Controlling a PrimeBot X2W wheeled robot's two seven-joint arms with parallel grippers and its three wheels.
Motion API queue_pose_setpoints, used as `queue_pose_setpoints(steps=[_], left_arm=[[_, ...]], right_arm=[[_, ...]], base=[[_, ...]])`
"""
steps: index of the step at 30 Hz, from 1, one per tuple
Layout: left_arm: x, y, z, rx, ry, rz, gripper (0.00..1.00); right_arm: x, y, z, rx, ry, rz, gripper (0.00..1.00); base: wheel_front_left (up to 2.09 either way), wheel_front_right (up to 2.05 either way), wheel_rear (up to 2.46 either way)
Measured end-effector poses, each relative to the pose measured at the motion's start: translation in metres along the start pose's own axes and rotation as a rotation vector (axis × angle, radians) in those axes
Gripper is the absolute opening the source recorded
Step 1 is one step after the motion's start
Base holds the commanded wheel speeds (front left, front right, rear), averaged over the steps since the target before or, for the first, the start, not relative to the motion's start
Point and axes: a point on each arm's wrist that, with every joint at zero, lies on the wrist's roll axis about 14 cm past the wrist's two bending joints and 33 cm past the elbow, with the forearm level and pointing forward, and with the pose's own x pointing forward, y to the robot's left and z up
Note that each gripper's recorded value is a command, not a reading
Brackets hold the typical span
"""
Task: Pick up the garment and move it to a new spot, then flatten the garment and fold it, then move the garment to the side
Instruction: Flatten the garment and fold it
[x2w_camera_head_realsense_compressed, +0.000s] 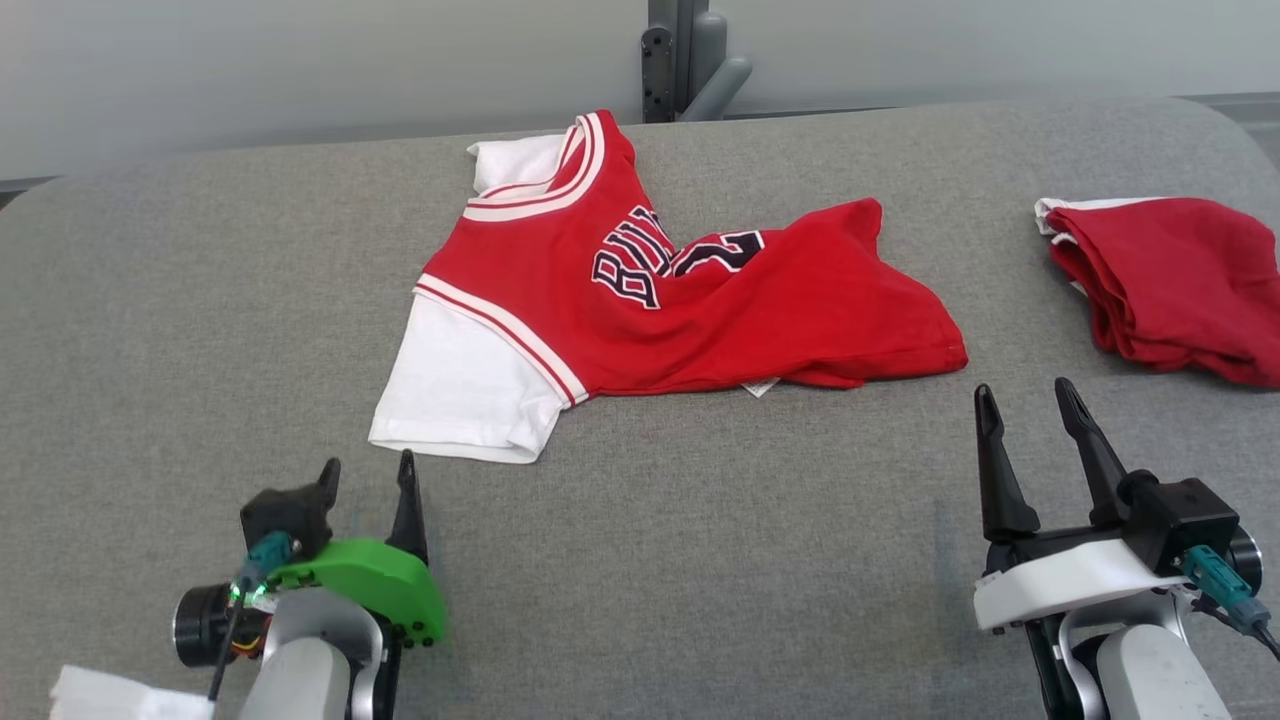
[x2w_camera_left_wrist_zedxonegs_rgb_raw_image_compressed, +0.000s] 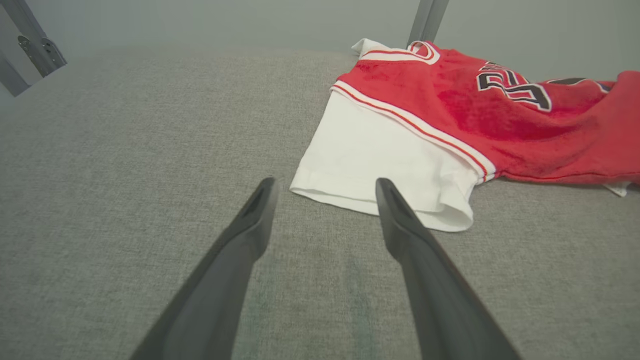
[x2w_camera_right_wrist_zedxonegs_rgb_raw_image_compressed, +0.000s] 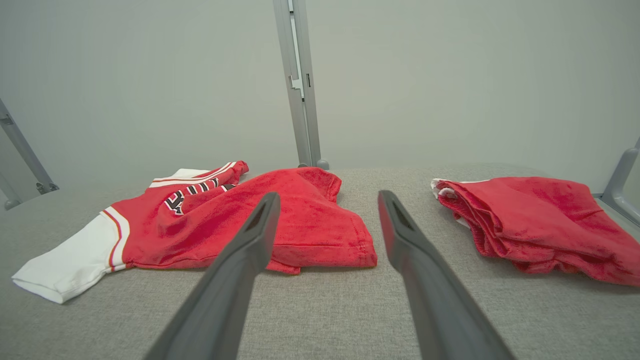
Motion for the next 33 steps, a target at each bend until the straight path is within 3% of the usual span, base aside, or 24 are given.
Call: queue_pose_setpoints(steps=[9,19,20,21,22,24,29,33], left_arm=[[0.04,0.022,-0.024,-0.017,0.203,0.07,1.0],[0.06,0.009,-0.048,-0.035,0.31,0.046,1.0],[0.061,0.008,-0.049,-0.033,0.317,0.045,0.83],[0.062,0.007,-0.049,-0.031,0.32,0.044,0.49],[0.063,0.007,-0.049,-0.031,0.319,0.044,0.36],[0.064,0.005,-0.049,-0.03,0.313,0.038,0.0],[0.064,-0.001,-0.046,-0.037,0.275,0.009,0.0],[0.065,-0.002,-0.026,-0.064,0.156,0.001,0.0]], right_arm=[[0.007,-0.009,-0.01,0.0,0.024,-0.023,1.0],[0.004,-0.024,-0.016,-0.004,0.042,-0.066,1.0],[0.004,-0.025,-0.016,-0.005,0.043,-0.069,1.0],[0.004,-0.025,-0.016,-0.006,0.043,-0.071,1.0],[0.003,-0.026,-0.016,-0.006,0.043,-0.073,1.0],[0.004,-0.027,-0.015,-0.007,0.041,-0.075,1.0],[0.005,-0.027,-0.015,-0.006,0.039,-0.075,1.0],[0.004,-0.029,-0.018,0.004,0.049,-0.082,1.0]], base=[[0.0,0.0,0.0],[0.0,0.0,0.0],[0.0,0.0,0.0],[0.0,0.0,0.0],[0.0,0.0,0.0],[0.0,0.0,0.0],[0.0,0.0,0.0],[0.0,0.0,0.0]])
